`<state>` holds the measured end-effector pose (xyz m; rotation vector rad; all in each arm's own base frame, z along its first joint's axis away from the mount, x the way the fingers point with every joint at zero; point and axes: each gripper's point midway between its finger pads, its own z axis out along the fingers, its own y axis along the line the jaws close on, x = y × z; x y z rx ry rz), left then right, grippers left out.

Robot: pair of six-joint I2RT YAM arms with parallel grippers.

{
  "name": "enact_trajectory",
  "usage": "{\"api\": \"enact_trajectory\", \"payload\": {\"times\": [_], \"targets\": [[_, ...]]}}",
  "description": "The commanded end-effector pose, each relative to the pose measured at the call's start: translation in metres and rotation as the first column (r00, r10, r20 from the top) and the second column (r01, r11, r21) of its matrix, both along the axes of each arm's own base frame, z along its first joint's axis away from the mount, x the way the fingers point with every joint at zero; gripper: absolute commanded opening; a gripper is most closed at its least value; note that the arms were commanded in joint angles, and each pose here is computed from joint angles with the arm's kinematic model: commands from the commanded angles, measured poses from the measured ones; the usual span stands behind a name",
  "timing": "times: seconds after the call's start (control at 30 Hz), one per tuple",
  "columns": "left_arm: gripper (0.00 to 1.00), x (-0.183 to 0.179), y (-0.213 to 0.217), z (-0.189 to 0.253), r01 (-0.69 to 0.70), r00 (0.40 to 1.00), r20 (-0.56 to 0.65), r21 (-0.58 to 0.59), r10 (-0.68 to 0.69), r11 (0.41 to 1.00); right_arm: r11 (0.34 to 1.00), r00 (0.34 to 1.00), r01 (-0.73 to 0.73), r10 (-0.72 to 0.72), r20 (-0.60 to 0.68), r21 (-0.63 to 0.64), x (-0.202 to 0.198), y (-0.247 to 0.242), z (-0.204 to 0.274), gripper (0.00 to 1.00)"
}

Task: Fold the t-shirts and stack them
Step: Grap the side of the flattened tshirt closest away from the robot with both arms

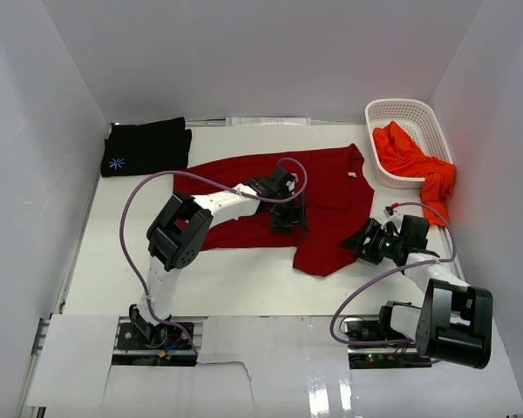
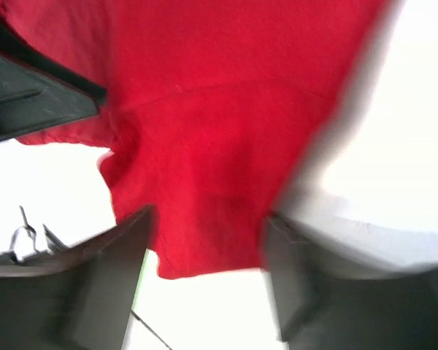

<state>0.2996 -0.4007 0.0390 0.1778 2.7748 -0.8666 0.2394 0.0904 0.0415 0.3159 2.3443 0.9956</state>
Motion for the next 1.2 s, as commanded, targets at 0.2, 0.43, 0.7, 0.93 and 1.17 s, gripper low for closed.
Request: {"api": "enact_trajectory", "payload": {"times": [0.2, 0.43, 0.7, 0.93, 1.17], "targets": [[0.72, -0.016, 0.012, -0.030, 0.015, 0.998, -0.062, 0.083, -0.010, 0.996, 0.999, 0.976, -0.031, 0.039, -0.213, 0.037, -0.041, 0.009, -0.007, 0.26], [0.72, -0.016, 0.014, -0.031, 0.020, 0.998, -0.057, 0.095, -0.014, 0.995, 0.991, 0.971, -0.029, 0.059, -0.230, 0.132, -0.026, 0.017, 0.018, 0.13], [0.72, -0.014, 0.015, -0.031, 0.018, 0.999, -0.052, 0.106, -0.013, 0.994, 0.968, 0.970, 0.034, 0.028, -0.242, 0.247, 0.026, 0.019, 0.064, 0.08], [0.72, -0.014, 0.015, -0.030, 0.016, 0.998, -0.055, 0.107, -0.011, 0.994, 0.950, 0.987, 0.105, -0.064, -0.145, 0.294, 0.107, 0.007, 0.085, 0.36], [0.72, -0.015, 0.015, -0.027, 0.019, 0.999, -0.051, 0.106, -0.014, 0.994, 0.993, 0.999, 0.000, 0.005, -0.045, 0.115, 0.129, 0.009, 0.074, 0.70]]}}
